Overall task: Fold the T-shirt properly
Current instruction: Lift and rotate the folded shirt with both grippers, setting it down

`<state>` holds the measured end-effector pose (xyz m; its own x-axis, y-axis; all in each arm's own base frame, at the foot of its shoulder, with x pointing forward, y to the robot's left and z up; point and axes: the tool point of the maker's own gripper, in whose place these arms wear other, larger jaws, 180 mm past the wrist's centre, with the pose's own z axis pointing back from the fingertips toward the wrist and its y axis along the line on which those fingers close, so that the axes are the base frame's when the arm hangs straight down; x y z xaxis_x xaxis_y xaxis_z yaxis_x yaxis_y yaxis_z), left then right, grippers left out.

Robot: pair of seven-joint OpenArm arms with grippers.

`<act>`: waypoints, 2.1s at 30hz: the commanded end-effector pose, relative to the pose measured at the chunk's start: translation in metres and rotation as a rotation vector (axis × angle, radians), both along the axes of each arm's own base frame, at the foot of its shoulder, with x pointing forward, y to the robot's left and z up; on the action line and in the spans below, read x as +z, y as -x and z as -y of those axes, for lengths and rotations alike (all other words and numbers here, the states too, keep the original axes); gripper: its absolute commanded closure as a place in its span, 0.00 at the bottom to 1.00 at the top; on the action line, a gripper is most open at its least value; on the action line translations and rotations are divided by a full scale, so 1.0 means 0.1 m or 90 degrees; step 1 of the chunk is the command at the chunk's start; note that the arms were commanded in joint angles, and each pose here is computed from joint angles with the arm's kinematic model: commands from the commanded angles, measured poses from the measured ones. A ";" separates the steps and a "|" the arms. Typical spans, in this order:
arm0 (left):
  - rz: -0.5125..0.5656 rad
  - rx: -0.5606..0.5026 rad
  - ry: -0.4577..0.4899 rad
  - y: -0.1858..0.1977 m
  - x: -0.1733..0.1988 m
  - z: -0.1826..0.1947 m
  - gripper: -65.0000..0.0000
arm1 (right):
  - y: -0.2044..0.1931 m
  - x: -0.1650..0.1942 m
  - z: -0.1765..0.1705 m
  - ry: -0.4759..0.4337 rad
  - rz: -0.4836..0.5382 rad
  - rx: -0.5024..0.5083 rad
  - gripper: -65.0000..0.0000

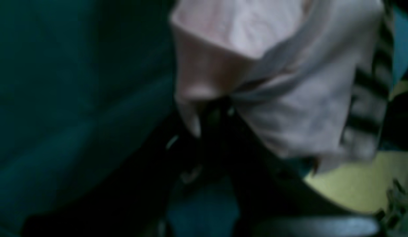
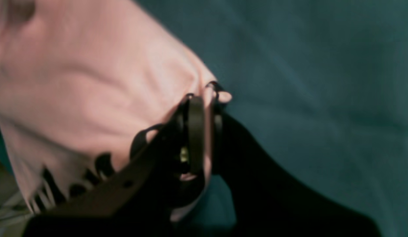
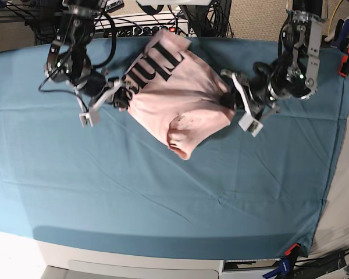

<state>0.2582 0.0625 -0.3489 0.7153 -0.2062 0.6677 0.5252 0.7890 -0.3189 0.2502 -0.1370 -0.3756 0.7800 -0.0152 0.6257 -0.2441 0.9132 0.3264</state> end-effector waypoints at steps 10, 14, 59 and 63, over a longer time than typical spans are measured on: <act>0.021 -0.005 -0.005 -0.57 0.01 0.03 1.00 | 0.19 0.10 -0.14 -0.034 0.022 -0.003 1.00; 0.006 -0.028 -0.020 -0.76 -0.07 0.12 1.00 | 0.20 0.13 -0.30 -0.080 0.021 -0.005 1.00; 0.021 -0.039 -0.148 -1.51 0.02 -0.04 0.55 | 0.02 0.20 -0.94 -0.041 0.084 0.109 0.60; 0.029 -0.027 -0.172 -1.58 0.09 -0.23 0.55 | -0.12 0.26 -0.89 -0.014 0.105 0.109 0.60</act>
<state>0.4011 0.0834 -0.3601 0.7032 -0.4223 0.5720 0.5703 0.8154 -0.0992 0.2536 -0.0505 -0.3630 0.7008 0.1124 0.7044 -0.4306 0.8540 0.2921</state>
